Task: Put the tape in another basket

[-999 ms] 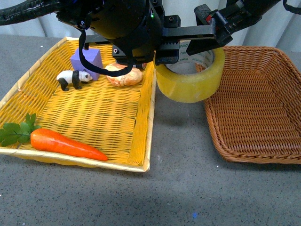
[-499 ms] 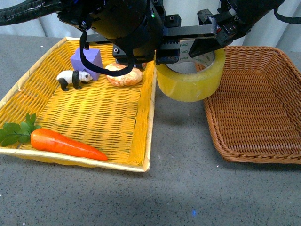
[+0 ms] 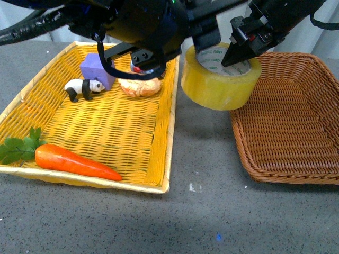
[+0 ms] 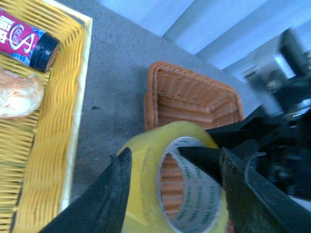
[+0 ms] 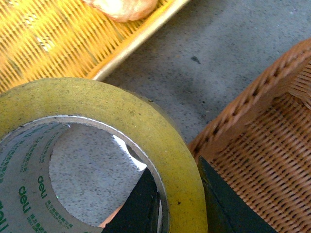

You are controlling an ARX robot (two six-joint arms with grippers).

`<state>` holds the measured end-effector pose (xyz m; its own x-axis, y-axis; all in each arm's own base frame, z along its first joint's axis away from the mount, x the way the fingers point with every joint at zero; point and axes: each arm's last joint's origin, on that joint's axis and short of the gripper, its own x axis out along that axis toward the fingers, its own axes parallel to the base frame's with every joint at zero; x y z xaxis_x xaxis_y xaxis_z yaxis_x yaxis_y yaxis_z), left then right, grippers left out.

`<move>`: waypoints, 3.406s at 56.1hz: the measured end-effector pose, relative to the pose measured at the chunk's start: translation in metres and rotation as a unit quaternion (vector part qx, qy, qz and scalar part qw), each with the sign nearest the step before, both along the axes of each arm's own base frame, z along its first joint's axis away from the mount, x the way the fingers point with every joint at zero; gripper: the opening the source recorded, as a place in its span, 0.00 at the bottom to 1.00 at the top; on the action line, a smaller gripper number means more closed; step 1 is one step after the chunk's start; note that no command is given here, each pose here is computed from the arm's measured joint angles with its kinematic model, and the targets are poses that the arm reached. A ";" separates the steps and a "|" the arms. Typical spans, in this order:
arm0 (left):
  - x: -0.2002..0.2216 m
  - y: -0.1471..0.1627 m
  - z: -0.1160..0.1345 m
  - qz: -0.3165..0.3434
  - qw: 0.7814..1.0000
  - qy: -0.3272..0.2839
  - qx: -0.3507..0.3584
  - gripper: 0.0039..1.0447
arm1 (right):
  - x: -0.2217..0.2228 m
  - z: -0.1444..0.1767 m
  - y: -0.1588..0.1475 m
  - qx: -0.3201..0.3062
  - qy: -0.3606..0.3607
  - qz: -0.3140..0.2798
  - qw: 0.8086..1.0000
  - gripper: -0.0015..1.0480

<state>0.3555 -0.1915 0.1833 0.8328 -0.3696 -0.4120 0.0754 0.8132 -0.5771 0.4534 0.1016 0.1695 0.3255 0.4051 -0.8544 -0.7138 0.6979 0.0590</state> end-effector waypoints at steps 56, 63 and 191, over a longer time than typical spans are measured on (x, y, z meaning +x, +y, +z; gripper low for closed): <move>0.001 0.013 0.002 0.091 0.995 0.005 -0.036 0.94 | -0.006 -0.052 -0.102 -0.055 0.016 -0.232 0.971 0.19; 0.001 0.012 0.004 0.084 0.996 -0.003 -0.030 0.94 | -0.005 -0.055 -0.101 -0.056 0.014 -0.233 0.971 0.38; -0.228 0.191 -0.011 0.125 0.914 -0.271 0.276 0.03 | -0.325 -0.003 -0.102 0.162 -0.465 -0.349 0.797 0.01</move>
<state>0.1272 -0.0003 0.1726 0.9998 -0.0004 0.0193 0.0005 1.0000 -0.0071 0.1282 -0.0003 0.1667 1.0000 -0.0015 0.0006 0.0015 0.9999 -0.0105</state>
